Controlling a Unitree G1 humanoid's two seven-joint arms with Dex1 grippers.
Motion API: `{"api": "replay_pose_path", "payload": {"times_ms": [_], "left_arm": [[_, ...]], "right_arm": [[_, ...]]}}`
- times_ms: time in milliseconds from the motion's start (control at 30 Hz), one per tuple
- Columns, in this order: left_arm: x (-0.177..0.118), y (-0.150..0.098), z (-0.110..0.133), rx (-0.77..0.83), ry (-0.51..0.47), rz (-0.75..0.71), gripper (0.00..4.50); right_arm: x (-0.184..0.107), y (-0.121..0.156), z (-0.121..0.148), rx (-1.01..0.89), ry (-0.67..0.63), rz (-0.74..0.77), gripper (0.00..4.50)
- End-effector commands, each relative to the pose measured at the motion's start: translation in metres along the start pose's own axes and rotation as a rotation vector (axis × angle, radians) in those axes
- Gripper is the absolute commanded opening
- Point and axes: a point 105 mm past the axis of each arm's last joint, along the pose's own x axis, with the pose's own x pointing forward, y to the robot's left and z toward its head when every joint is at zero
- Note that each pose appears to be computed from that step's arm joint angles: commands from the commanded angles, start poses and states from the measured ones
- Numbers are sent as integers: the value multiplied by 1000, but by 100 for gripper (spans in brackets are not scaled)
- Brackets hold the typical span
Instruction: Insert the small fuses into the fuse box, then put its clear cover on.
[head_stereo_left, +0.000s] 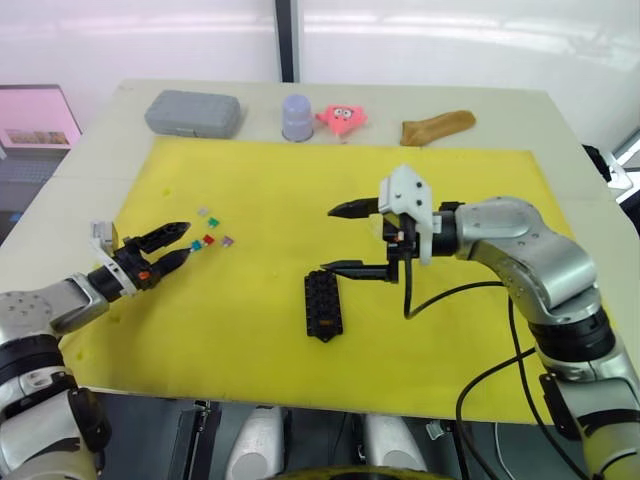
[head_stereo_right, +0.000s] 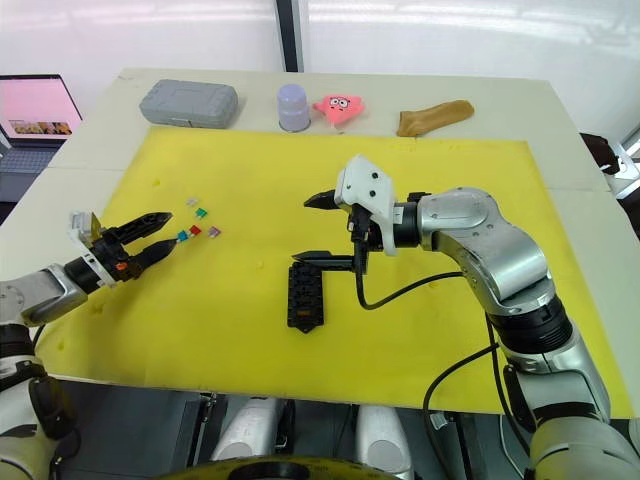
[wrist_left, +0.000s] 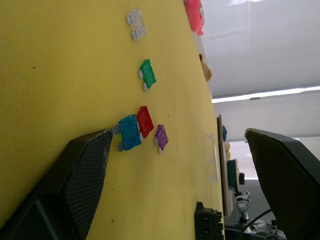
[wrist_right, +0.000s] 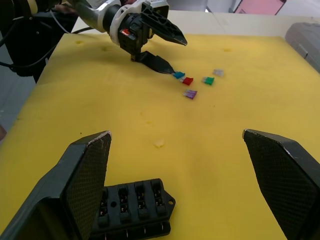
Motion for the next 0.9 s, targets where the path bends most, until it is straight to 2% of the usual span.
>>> {"api": "replay_pose_path", "payload": {"times_ms": [33, 267, 500, 900], "left_arm": [[7, 7, -10, -28, 40, 16, 446], [15, 6, -14, -22, 53, 6, 446], [12, 14, -7, -26, 21, 32, 446], [18, 13, -5, -31, 17, 14, 446]], "right_arm": [[-6, 0, 9, -47, -6, -17, 450], [-10, -1, 8, -46, 6, -24, 450], [-9, -1, 8, -44, 9, -28, 450], [-11, -1, 6, -46, 17, -29, 450]]}}
